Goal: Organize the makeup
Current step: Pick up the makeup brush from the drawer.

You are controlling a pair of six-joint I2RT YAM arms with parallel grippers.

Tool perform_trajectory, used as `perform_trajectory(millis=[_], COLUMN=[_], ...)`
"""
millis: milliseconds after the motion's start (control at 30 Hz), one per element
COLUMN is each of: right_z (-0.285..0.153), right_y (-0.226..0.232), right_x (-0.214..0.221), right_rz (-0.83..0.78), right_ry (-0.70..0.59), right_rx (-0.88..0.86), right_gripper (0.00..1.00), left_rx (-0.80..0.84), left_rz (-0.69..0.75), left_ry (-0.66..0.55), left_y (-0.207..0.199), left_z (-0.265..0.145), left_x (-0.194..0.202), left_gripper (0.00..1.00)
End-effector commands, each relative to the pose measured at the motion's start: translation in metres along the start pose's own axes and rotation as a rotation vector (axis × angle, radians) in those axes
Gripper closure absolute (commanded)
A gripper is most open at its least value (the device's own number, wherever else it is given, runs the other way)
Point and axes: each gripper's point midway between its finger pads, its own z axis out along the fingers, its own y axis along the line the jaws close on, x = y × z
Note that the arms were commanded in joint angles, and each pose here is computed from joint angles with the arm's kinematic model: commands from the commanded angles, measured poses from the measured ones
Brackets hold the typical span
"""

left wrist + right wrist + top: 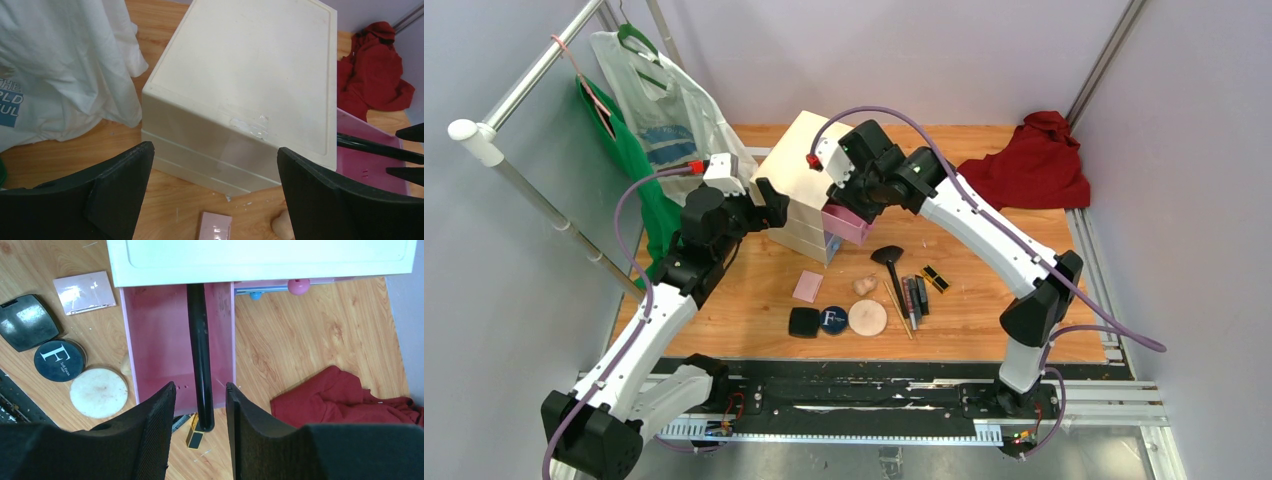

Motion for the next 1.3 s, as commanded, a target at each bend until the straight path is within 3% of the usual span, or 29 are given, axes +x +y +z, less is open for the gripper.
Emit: perform_trajectory(millis=[0, 333, 500, 733, 1033, 1267], right_z=[0.012, 0.023, 0.026, 0.028, 0.015, -0.007], right_y=[0.006, 0.002, 0.002, 0.001, -0.009, -0.015], right_x=[-0.003, 0.0, 0.002, 0.004, -0.003, -0.009], right_rz=[-0.02, -0.032, -0.034, -0.033, -0.025, -0.023], right_ry=[-0.001, 0.024, 0.035, 0.044, 0.006, -0.036], right_rx=[-0.008, 0.015, 0.015, 0.025, 0.071, 0.118], right_gripper=[0.59, 0.61, 0.72, 0.78, 0.99, 0.99], left_rx=[0.01, 0.008, 0.004, 0.003, 0.003, -0.006], left_rz=[0.001, 0.0, 0.0, -0.001, -0.002, -0.002], left_ry=[-0.017, -0.012, -0.013, -0.013, -0.013, -0.014], left_y=[-0.001, 0.0, 0.001, 0.001, 0.001, 0.003], left_z=[0.002, 0.004, 0.004, 0.004, 0.004, 0.004], left_x=[-0.001, 0.002, 0.002, 0.003, 0.003, 0.003], left_gripper=[0.02, 0.02, 0.02, 0.02, 0.02, 0.02])
